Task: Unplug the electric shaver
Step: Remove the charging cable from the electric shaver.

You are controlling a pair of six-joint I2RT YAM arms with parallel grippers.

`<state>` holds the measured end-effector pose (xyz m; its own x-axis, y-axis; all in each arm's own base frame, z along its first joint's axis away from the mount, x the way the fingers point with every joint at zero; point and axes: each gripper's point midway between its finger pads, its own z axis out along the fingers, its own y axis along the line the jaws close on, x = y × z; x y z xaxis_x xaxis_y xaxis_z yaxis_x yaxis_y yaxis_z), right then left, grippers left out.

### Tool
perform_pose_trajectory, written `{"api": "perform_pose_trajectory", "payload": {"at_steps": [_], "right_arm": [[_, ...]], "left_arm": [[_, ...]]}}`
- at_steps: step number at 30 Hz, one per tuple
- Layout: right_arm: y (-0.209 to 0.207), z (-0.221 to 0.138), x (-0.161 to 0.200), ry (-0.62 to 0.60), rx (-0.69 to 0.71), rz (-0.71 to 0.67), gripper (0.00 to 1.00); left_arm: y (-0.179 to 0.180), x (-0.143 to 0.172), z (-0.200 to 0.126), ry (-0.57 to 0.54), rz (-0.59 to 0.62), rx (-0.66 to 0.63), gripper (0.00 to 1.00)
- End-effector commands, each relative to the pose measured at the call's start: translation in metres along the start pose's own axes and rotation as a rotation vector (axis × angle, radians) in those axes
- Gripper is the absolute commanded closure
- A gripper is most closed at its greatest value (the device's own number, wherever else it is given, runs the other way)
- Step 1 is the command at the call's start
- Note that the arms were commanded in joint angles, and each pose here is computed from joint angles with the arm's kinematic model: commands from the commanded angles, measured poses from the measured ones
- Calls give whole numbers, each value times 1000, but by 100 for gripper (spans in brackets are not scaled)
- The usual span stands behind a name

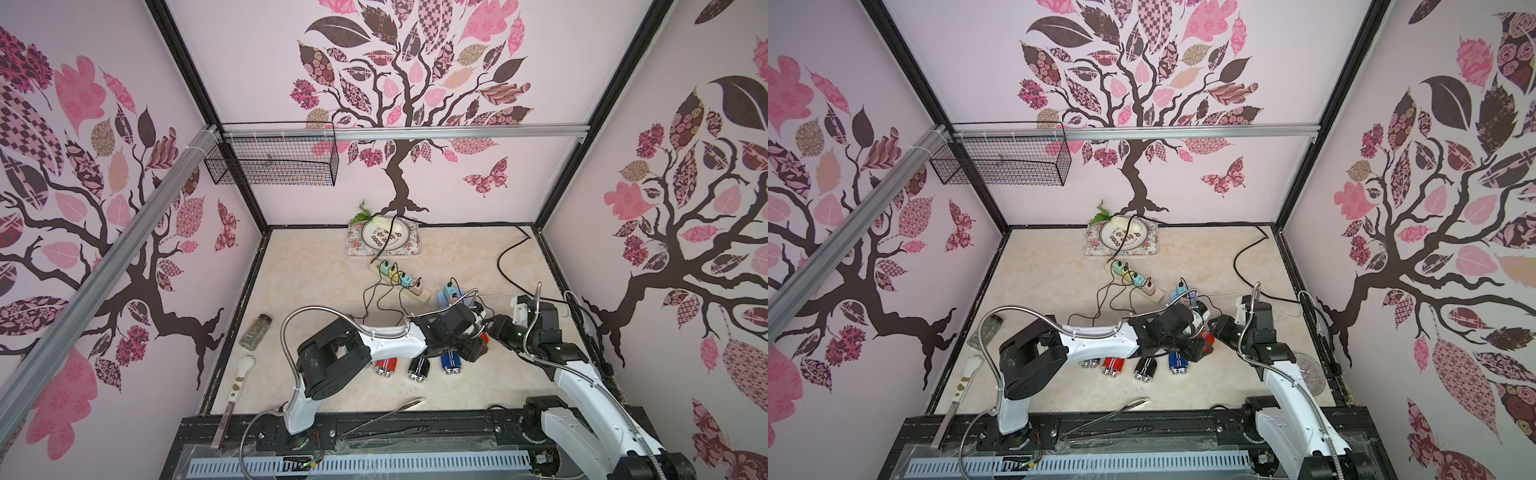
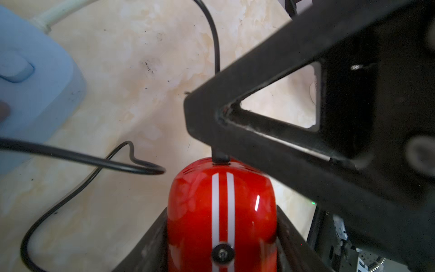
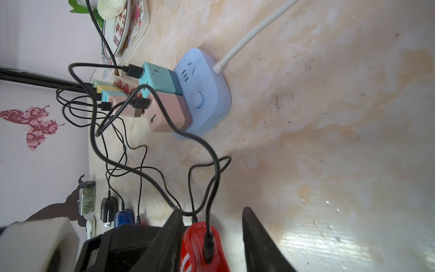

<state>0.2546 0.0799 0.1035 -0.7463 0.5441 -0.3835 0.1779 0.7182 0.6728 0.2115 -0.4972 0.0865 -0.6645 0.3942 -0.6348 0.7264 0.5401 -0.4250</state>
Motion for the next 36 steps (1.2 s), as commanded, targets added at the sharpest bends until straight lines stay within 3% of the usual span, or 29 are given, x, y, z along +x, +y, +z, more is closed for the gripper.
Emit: {"api": "perform_pose_trajectory", "payload": {"at_steps": [1, 36], "right_arm": [[8, 0, -2, 1, -38, -1, 57], [18, 1, 1, 34, -91, 50, 84]], "left_arm": [[-7, -16, -12, -64, 21, 39, 65], [-5, -20, -21, -111, 11, 50, 66]]}}
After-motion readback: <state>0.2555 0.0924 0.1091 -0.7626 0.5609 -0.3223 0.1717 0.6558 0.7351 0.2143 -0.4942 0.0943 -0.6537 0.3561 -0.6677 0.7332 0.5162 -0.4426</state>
